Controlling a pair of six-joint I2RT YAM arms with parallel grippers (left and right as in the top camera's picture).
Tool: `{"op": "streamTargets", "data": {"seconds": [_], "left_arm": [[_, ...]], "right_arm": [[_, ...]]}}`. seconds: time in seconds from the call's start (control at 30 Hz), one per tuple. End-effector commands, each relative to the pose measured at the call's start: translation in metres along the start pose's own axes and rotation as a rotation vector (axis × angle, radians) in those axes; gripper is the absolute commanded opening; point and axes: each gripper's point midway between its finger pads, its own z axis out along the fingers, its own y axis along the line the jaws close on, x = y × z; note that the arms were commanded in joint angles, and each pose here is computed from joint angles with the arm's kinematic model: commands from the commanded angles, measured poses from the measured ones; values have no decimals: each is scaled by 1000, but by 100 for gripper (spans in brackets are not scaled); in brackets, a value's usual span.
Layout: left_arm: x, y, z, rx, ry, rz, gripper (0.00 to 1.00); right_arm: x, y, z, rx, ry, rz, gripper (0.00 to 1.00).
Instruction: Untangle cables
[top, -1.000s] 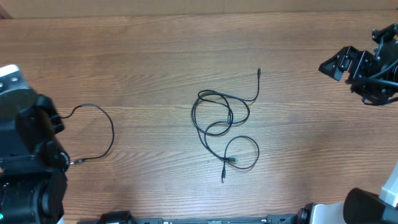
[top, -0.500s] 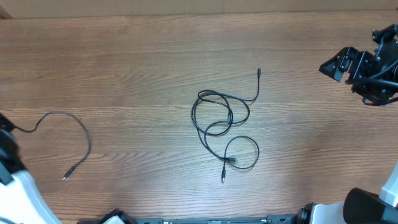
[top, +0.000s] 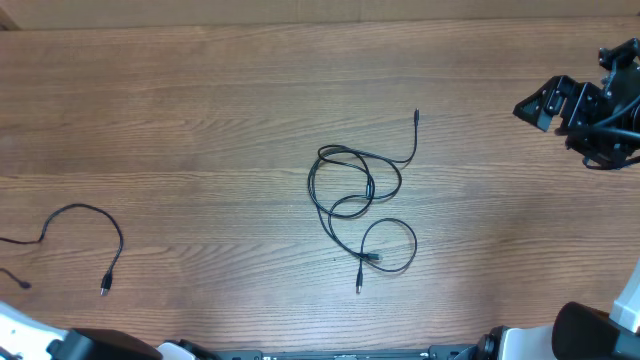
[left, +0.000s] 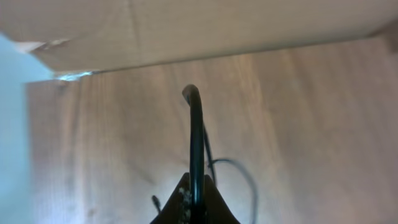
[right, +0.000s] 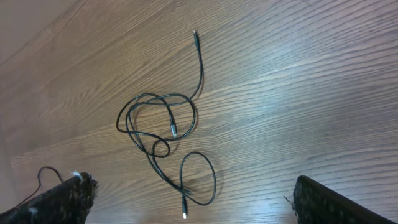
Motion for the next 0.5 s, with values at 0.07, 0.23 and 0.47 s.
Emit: {"op": "streamTargets", "data": {"seconds": [0.07,0.23,0.47], "left_arm": [[-7,-28,23,278,94,-212,4],[-10,-18,52,282,143,-391,4],[-15,9,75,233,158,-545,4]], "right_arm": [[1,1,0,1,3,-10,100],[1,1,0,1,4,-7,100],[2,1,0,1,6,2,100]]}}
